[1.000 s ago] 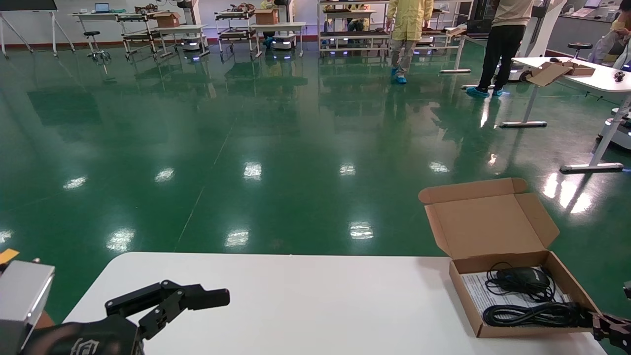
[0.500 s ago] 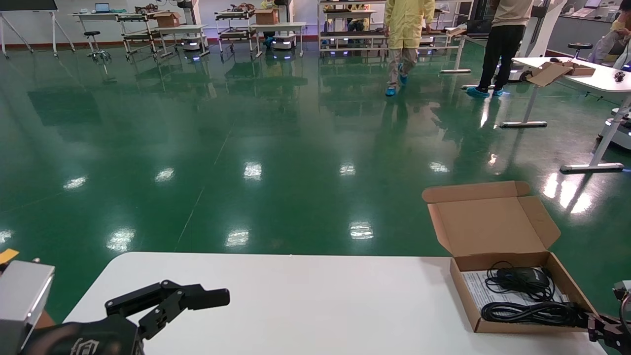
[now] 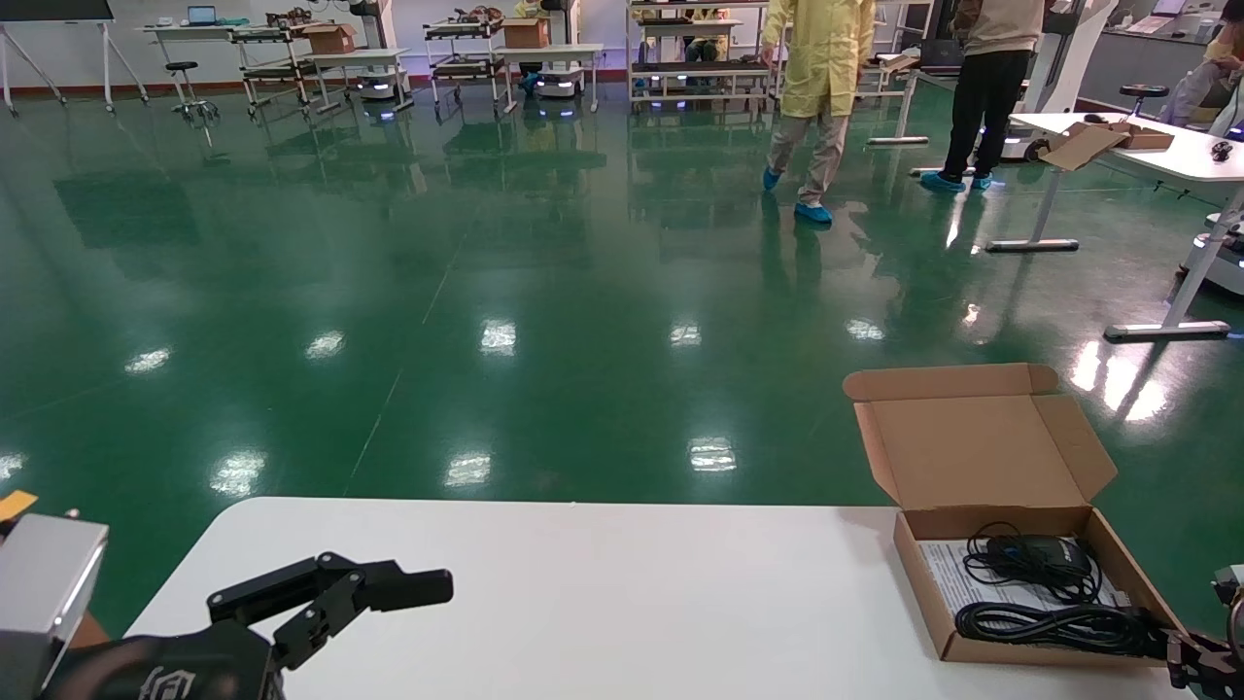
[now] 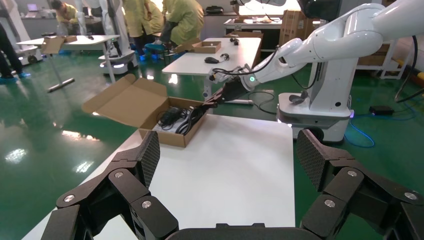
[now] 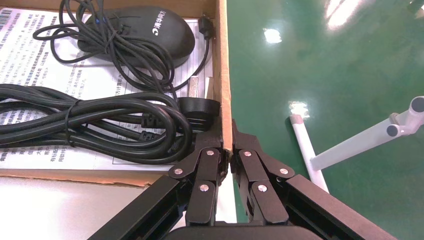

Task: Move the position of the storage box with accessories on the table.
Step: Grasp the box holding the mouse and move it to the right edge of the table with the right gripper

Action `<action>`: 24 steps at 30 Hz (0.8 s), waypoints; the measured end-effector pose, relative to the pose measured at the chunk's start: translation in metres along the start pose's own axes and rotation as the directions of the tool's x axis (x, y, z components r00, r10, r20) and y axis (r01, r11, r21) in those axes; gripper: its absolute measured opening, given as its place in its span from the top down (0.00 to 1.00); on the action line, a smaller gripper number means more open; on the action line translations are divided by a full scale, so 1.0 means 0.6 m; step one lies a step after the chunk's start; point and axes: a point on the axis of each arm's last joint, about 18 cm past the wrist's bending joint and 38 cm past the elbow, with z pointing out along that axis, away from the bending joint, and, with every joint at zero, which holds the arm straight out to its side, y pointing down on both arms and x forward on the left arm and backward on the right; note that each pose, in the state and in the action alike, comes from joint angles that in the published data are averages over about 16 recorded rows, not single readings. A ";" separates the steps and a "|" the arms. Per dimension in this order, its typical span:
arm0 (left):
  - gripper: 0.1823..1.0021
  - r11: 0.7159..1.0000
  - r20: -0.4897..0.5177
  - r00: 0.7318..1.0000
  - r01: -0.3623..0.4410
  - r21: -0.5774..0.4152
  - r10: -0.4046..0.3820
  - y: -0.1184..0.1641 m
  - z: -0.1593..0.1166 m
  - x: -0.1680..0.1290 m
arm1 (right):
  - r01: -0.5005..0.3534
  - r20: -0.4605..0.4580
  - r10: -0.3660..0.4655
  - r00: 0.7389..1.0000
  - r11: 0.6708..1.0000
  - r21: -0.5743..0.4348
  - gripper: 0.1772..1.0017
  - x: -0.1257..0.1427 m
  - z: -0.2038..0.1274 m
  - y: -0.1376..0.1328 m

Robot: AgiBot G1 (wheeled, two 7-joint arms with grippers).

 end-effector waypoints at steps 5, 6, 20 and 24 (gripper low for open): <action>0.00 1.000 0.000 1.000 0.000 0.000 0.000 0.000 0.000 0.000 | 0.008 -0.001 -0.008 1.000 1.000 -0.003 0.96 0.003 -0.001 0.001; 0.00 1.000 0.000 1.000 0.000 0.000 0.000 0.000 0.000 0.000 | 0.009 -0.002 -0.009 1.000 1.000 -0.003 0.96 0.003 -0.002 0.002; 0.00 1.000 0.000 1.000 0.000 0.000 0.000 0.000 0.000 0.000 | 0.011 -0.006 -0.011 1.000 1.000 0.003 0.82 0.012 -0.006 -0.003; 0.00 1.000 0.000 1.000 0.000 0.000 0.000 0.000 0.000 0.000 | 0.009 -0.009 -0.009 1.000 1.000 0.012 0.74 0.017 -0.008 -0.009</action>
